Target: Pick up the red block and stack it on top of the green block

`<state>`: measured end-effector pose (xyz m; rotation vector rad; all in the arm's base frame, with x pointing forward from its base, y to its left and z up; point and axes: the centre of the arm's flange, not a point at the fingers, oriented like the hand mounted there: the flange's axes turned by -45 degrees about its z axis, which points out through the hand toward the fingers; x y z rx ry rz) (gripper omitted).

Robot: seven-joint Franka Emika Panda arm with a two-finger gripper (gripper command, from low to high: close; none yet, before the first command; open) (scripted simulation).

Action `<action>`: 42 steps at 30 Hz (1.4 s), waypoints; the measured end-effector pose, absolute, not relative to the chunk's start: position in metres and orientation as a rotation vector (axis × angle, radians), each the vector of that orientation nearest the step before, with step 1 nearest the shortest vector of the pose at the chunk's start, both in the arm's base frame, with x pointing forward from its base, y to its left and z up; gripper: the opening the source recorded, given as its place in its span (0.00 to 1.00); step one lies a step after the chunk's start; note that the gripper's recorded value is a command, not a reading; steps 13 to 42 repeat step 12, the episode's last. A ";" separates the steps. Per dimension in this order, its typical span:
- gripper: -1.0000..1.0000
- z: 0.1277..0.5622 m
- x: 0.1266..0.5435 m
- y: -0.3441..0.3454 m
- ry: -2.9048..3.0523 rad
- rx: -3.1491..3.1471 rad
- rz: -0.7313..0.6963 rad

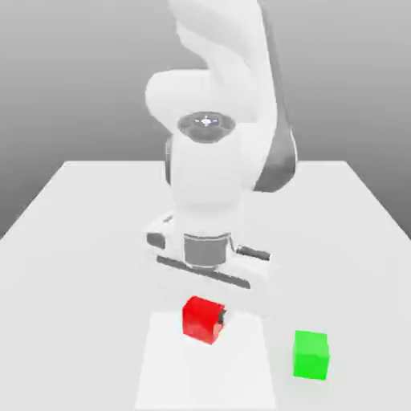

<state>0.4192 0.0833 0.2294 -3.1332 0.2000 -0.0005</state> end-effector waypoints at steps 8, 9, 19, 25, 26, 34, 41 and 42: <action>0.00 0.194 0.412 0.167 -0.345 -3.123 -0.002; 1.00 0.185 0.412 0.167 -0.347 -3.123 -0.001; 1.00 0.185 0.412 0.167 -0.347 -3.123 -0.001; 1.00 0.185 0.412 0.167 -0.347 -3.123 -0.001; 1.00 0.185 0.412 0.167 -0.347 -3.123 -0.001; 1.00 0.185 0.412 0.167 -0.347 -3.123 -0.001; 1.00 0.185 0.412 0.167 -0.347 -3.123 -0.001; 1.00 0.185 0.412 0.167 -0.347 -3.123 -0.001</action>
